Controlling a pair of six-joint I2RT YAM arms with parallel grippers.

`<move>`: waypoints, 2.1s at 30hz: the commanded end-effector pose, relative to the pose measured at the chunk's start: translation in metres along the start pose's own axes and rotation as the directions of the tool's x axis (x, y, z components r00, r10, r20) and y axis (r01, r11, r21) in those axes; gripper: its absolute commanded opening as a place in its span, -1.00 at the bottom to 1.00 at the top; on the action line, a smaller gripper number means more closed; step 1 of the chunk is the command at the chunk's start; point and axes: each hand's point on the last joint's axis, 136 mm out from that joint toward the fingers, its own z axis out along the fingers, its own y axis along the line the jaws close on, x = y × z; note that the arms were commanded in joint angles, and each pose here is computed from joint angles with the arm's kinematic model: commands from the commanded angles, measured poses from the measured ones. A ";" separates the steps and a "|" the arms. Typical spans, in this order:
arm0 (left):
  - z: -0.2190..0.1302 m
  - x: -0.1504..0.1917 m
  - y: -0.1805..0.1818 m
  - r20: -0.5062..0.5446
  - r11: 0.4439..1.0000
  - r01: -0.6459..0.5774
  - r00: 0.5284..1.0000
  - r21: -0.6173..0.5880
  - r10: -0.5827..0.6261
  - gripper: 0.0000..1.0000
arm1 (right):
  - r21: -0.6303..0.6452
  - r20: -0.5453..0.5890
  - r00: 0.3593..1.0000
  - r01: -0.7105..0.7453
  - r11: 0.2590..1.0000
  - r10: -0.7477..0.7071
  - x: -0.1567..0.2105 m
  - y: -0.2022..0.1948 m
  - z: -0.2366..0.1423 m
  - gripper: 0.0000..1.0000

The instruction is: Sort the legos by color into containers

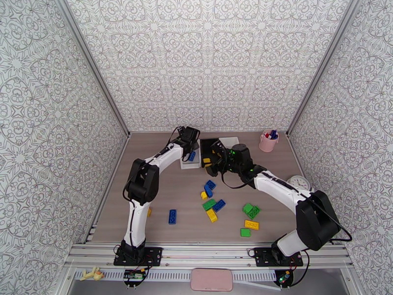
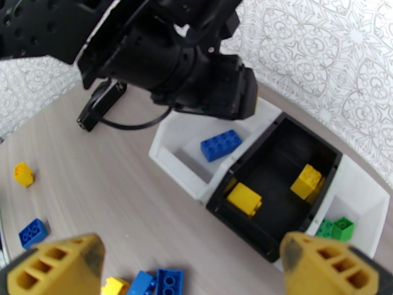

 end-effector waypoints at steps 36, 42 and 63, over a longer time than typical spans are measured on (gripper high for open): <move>-0.228 0.093 0.070 0.274 0.833 -0.537 0.828 0.133 0.490 0.99 | 0.267 -0.250 0.947 -0.135 0.954 0.204 0.066 -0.001 -0.010 0.95; -0.257 0.138 0.054 0.356 0.575 -0.759 0.651 0.304 0.671 0.99 | 0.312 -0.297 0.907 -0.204 0.928 0.299 0.088 0.013 -0.007 0.93; -0.294 0.224 0.020 0.619 0.038 -0.849 0.415 0.527 0.667 0.99 | 0.544 -0.365 0.798 -0.234 0.805 0.479 0.160 0.014 -0.078 0.94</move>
